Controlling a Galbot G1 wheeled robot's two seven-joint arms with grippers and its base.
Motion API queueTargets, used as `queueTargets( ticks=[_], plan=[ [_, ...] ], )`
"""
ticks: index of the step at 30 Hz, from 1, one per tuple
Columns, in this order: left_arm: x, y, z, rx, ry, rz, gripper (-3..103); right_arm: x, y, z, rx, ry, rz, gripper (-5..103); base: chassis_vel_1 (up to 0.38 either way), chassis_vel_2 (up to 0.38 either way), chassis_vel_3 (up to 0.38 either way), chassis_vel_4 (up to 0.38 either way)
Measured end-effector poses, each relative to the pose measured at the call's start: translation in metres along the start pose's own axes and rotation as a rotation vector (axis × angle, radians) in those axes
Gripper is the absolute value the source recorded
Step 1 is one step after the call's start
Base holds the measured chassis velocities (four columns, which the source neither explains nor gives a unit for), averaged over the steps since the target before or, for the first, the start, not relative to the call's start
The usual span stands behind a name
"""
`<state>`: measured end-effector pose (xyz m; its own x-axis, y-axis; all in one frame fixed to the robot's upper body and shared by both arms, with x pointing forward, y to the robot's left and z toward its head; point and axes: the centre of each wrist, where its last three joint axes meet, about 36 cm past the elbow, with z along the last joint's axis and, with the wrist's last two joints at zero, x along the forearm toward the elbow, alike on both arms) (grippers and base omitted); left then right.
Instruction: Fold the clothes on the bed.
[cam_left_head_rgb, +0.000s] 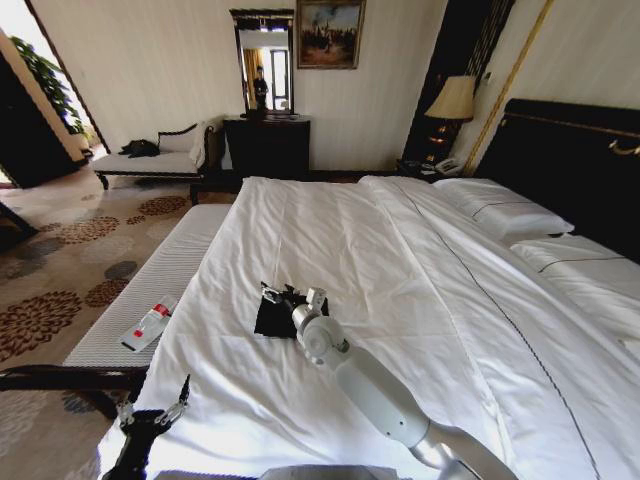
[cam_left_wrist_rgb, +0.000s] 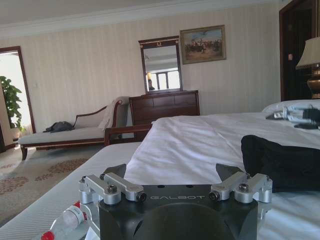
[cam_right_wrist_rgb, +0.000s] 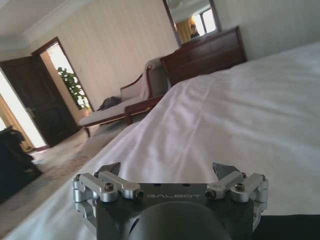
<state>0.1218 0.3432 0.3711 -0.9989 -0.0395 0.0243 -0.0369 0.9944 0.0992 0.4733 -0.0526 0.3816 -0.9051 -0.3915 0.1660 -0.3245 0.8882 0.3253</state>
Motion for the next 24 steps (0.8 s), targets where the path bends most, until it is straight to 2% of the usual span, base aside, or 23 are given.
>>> queueTargets(
  ticks=[1, 2, 3, 5, 8, 11, 13, 16, 20, 24],
  plan=[
    [0.0, 0.0, 0.0, 0.0, 0.0, 0.0, 100, -0.006, -0.018, 0.021, 0.081, -0.034, 0.023, 100, 0.0, 0.0, 0.0, 0.0],
    [0.0, 0.0, 0.0, 0.0, 0.0, 0.0, 100, -0.008, -0.028, 0.035, 0.132, -0.056, 0.03, 100, 0.0, 0.0, 0.0, 0.0],
    [0.0, 0.0, 0.0, 0.0, 0.0, 0.0, 100, -0.008, -0.028, 0.035, 0.132, -0.056, 0.03, 100, 0.0, 0.0, 0.0, 0.0],
    [0.0, 0.0, 0.0, 0.0, 0.0, 0.0, 100, -0.007, -0.037, 0.058, 0.193, -0.07, 0.034, 100, 0.0, 0.0, 0.0, 0.0],
    [0.0, 0.0, 0.0, 0.0, 0.0, 0.0, 100, -0.003, -0.03, 0.069, 0.191, -0.061, 0.014, 100, 0.0, 0.0, 0.0, 0.0],
    [0.0, 0.0, 0.0, 0.0, 0.0, 0.0, 100, -0.008, -0.011, 0.094, 0.298, -0.087, -0.047, 100, 0.0, 0.0, 0.0, 0.0],
    [0.0, 0.0, 0.0, 0.0, 0.0, 0.0, 100, -0.009, -0.009, 0.098, 0.309, -0.087, -0.051, 100, 0.0, 0.0, 0.0, 0.0],
    [0.0, 0.0, 0.0, 0.0, 0.0, 0.0, 100, -0.017, 0.013, 0.117, 0.331, -0.079, -0.078, 100, 0.0, 0.0, 0.0, 0.0],
    [0.0, 0.0, 0.0, 0.0, 0.0, 0.0, 100, -0.022, 0.026, 0.122, 0.342, -0.074, -0.101, 100, 0.0, 0.0, 0.0, 0.0],
    [0.0, 0.0, 0.0, 0.0, 0.0, 0.0, 100, -0.022, 0.025, 0.112, 0.333, -0.088, -0.09, 100, 0.0, 0.0, 0.0, 0.0]
  ],
)
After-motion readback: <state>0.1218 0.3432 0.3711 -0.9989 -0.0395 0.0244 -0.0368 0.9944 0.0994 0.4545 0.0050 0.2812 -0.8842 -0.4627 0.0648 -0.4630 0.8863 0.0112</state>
